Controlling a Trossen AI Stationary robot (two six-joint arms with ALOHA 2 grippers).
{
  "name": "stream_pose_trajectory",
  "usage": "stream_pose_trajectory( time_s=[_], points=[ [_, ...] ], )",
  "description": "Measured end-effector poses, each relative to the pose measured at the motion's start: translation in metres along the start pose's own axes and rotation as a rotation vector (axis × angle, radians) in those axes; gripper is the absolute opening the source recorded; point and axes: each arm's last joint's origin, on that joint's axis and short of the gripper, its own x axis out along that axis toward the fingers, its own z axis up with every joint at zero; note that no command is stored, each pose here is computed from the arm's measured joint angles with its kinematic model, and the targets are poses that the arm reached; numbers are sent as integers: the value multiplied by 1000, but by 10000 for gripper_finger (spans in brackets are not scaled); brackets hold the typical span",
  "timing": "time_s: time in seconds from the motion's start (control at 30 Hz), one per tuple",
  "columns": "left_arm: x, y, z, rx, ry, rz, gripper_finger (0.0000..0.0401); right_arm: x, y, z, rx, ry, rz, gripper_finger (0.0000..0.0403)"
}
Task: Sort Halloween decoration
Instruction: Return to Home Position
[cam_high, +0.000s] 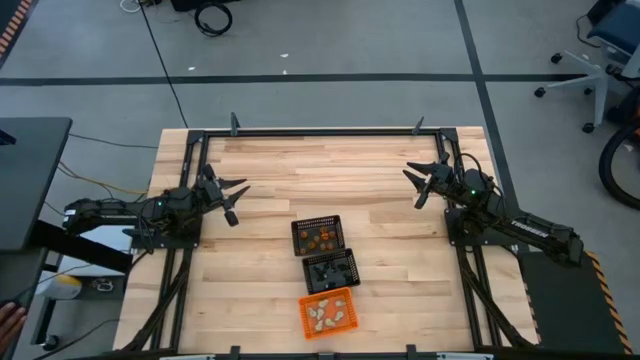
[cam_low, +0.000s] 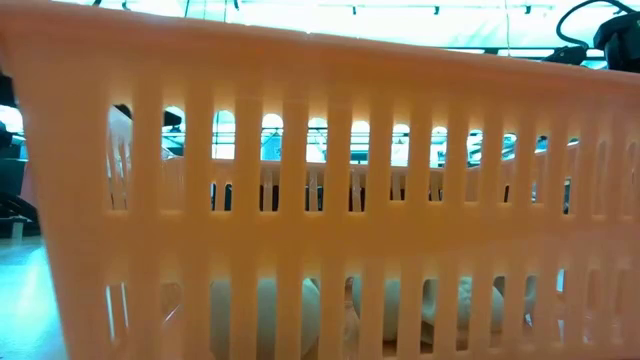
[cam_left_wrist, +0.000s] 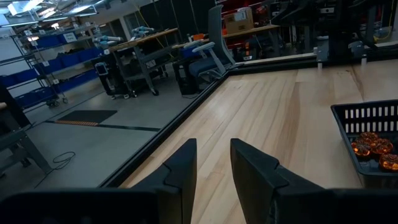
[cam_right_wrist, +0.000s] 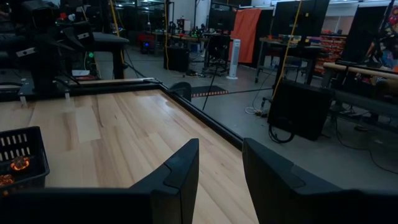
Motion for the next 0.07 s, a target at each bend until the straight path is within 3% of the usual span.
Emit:
stream_pose_trajectory(
  time_s=[0.07],
  points=[
    [0,0,0,0,0,0,103,0,0,0,0,0,0,128]
  ],
)
